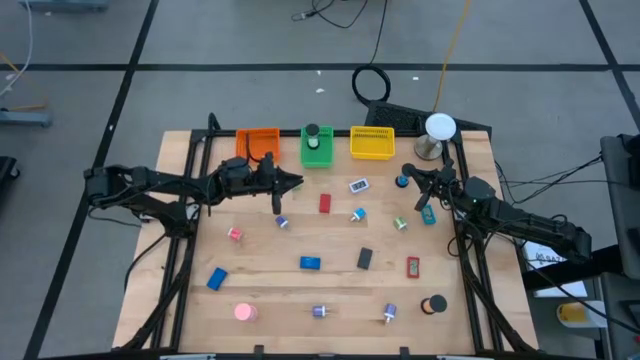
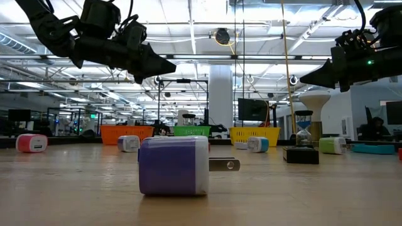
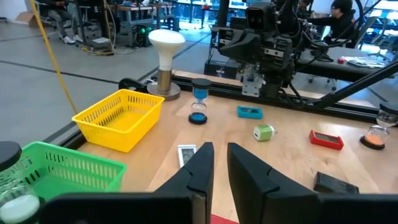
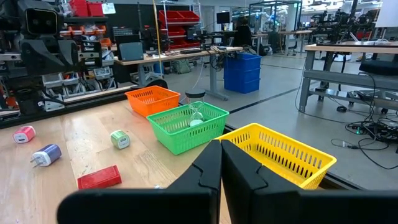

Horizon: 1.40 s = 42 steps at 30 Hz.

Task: Pick & Place Office items
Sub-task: Put the top red digital clock into the orange bin

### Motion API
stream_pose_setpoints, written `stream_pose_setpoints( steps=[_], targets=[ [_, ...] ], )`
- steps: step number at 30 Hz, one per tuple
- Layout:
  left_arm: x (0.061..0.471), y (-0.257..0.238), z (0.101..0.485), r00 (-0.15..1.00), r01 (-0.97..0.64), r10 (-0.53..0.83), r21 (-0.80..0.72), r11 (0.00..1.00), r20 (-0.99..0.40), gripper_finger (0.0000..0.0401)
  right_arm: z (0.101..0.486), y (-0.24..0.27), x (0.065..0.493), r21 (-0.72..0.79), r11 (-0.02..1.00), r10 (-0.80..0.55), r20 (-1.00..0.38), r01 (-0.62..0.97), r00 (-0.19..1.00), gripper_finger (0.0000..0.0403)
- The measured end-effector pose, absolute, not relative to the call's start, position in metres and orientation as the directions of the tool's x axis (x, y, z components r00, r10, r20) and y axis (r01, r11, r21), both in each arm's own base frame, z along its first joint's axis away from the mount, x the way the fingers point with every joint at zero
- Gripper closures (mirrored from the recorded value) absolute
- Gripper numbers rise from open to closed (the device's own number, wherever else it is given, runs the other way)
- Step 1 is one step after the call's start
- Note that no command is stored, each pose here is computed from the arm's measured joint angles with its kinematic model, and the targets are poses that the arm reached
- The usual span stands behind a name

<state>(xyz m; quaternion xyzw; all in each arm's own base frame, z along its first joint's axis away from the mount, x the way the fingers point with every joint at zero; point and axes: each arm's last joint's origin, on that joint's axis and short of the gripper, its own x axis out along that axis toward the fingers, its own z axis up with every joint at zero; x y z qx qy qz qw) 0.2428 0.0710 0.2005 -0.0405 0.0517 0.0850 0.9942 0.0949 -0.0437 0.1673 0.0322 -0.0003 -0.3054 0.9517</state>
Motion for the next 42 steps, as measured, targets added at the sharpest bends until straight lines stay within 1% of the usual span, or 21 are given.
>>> stream_pose_setpoints(
  steps=[4,12,18,26,31,32,35,38,40,42],
  targets=[
    [0.243,0.071,0.200,0.980,-0.174,0.165,-0.072,0.982,-0.110,0.0365,0.167,-0.044,0.095,0.061,0.811,-0.581,-0.019,0.581,0.814,0.0403],
    [0.243,0.071,0.200,0.980,-0.174,0.165,-0.077,0.982,-0.110,0.0364,0.167,-0.044,0.095,0.062,0.811,-0.581,-0.019,0.581,0.814,0.0403],
    [0.243,0.071,0.201,0.981,-0.178,0.166,-0.123,0.976,-0.102,0.0364,0.170,-0.043,0.096,0.071,0.831,-0.553,0.010,0.551,0.833,0.0403],
    [0.243,0.071,0.201,0.981,-0.177,0.165,-0.129,0.976,-0.101,0.0364,0.171,-0.043,0.096,0.165,0.822,-0.555,0.017,0.545,0.832,0.0403],
    [0.244,0.069,0.201,0.982,-0.168,0.155,-0.128,0.977,-0.103,0.0364,0.171,-0.041,0.097,0.223,0.849,-0.495,0.022,0.479,0.868,0.0403],
    [0.244,0.068,0.201,0.983,-0.165,0.152,-0.126,0.978,-0.104,0.0364,0.173,-0.041,0.097,0.241,0.851,-0.490,0.043,0.467,0.871,0.0403],
    [0.244,0.067,0.201,0.984,-0.159,0.147,-0.125,0.979,-0.104,0.0364,0.187,-0.041,0.097,0.294,0.857,-0.484,0.177,0.424,0.857,0.0403],
    [0.245,0.065,0.201,0.985,-0.154,0.141,-0.125,0.980,-0.103,0.0364,0.194,-0.041,0.100,0.272,0.887,-0.439,0.248,0.373,0.863,0.0403],
    [0.245,0.064,0.202,0.985,-0.151,0.138,-0.137,0.979,-0.100,0.0364,0.193,-0.042,0.104,0.259,0.889,-0.436,0.225,0.378,0.871,0.0403],
    [0.245,0.063,0.202,0.986,-0.148,0.132,-0.174,0.973,-0.100,0.0364,0.185,-0.045,0.111,0.246,0.879,-0.447,0.132,0.408,0.885,0.0403]
  ],
)
